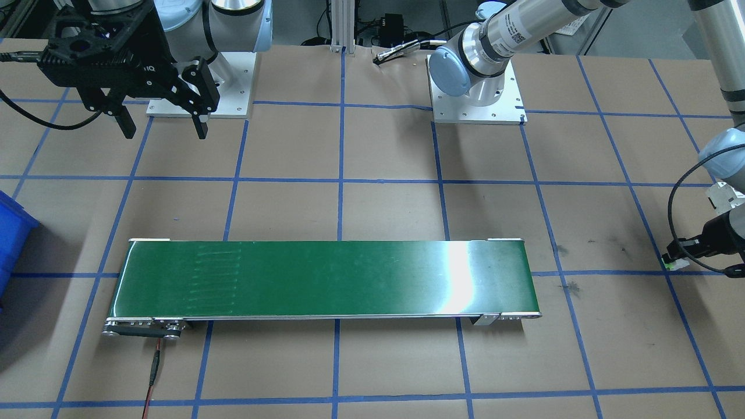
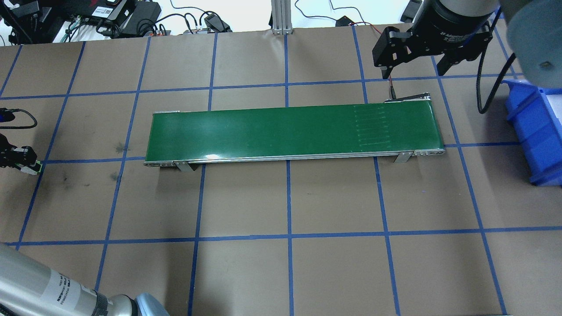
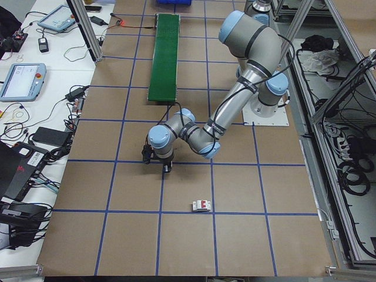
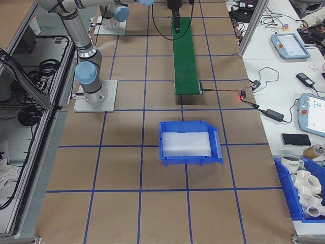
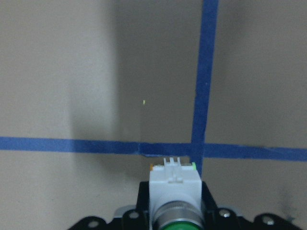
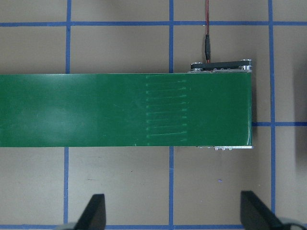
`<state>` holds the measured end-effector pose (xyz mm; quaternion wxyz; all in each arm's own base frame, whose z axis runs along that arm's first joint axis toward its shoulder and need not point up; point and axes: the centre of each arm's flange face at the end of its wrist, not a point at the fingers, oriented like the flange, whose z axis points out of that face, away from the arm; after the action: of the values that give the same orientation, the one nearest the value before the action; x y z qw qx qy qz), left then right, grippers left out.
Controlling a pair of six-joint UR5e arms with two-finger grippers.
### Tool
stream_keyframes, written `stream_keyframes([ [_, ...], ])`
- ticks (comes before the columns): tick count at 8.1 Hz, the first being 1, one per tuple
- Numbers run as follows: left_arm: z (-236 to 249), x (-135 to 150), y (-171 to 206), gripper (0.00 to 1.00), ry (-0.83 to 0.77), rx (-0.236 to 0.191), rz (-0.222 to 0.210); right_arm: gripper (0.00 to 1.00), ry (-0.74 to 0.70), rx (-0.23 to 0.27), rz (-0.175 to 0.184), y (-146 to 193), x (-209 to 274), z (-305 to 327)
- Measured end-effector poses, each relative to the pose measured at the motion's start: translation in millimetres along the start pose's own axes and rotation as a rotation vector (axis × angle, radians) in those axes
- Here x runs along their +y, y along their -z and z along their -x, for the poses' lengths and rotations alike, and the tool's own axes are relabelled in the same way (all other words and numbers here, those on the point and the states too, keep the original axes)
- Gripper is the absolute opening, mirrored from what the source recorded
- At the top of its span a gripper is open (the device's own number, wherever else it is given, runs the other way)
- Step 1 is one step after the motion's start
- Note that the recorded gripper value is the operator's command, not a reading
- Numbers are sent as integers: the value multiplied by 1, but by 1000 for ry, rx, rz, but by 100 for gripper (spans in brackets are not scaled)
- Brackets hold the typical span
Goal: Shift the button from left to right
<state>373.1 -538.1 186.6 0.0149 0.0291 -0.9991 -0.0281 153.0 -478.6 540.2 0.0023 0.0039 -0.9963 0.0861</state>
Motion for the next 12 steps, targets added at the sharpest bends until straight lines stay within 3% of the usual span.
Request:
stream_keyframes([
  [3, 1, 2, 25, 0, 36, -22, -26, 100, 0, -2, 4, -1, 0, 0],
  [6, -20, 10, 65, 0, 320, -12, -49, 100, 2, 0, 6, -1, 1, 0],
  [8, -69, -3, 88, 0, 513, 50, -69, 100, 3, 1, 6, -1, 1, 0],
  [12, -232, -40, 130, 0, 813, 76, -103, 100, 5, 1, 4, -1, 0, 0],
])
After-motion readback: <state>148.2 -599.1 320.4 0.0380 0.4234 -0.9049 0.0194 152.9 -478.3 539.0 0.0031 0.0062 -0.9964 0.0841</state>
